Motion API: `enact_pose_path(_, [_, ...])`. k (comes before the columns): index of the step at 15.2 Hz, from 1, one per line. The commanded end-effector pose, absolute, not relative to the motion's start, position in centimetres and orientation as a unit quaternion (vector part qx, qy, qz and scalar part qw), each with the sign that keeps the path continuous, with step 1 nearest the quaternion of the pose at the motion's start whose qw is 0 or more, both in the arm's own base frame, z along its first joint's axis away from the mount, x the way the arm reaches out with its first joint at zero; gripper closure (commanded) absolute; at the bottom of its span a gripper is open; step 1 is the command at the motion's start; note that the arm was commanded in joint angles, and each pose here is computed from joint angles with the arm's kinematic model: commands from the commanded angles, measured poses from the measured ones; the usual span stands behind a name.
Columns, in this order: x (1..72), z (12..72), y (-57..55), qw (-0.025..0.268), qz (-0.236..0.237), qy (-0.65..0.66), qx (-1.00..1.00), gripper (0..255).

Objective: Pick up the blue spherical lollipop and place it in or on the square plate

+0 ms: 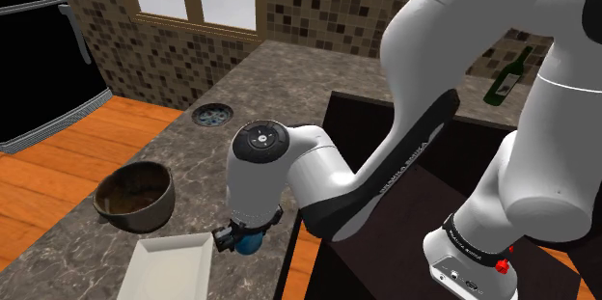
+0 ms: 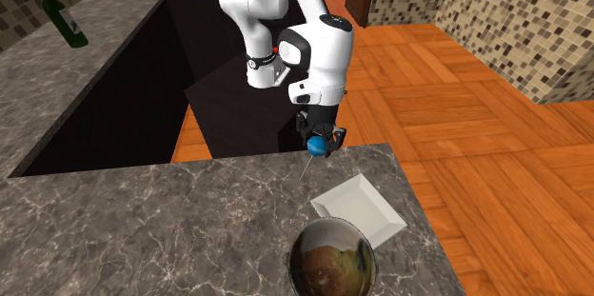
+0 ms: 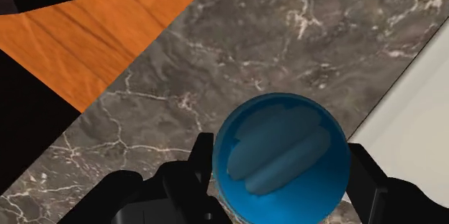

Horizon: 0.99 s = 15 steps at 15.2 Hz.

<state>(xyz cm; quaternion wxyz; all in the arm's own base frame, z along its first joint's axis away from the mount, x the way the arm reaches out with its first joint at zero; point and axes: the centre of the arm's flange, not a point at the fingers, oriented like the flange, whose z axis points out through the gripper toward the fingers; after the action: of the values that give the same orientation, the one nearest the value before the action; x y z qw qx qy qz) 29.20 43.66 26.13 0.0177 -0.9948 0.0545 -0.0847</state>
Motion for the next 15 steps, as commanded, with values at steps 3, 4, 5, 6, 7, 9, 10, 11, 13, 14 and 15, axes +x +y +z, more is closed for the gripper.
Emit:
enact_pose_path(3, [30.6, 25.4, 48.6, 0.017, -0.085, 0.055, -0.995, 255])
enact_pose_path(4, [30.9, 25.2, 49.9, 0.017, -0.085, 0.055, -0.995, 255])
enact_pose_path(5, [31.3, 25.0, 51.1, 0.017, -0.085, 0.055, -0.995, 255])
enact_pose_path(6, [31.6, 24.9, 52.4, 0.017, -0.085, 0.055, -0.995, 255])
enact_pose_path(7, [32.0, 24.7, 53.7, 0.017, -0.085, 0.055, -0.995, 255])
enact_pose_path(9, [32.7, 24.3, 56.2, 0.017, -0.085, 0.055, -0.995, 255])
enact_pose_path(10, [33.0, 24.1, 57.4, 0.017, -0.085, 0.055, -0.995, 255])
enact_pose_path(11, [33.4, 24.0, 58.7, 0.017, -0.085, 0.055, -0.995, 255])
enact_pose_path(13, [34.1, 23.6, 61.2, 0.017, -0.085, 0.055, -0.995, 255])
enact_pose_path(14, [34.4, 23.4, 62.4, 0.017, -0.085, 0.055, -0.995, 255])
enact_pose_path(15, [34.4, 22.9, 62.4, 0.017, -0.085, 0.055, -0.995, 255])
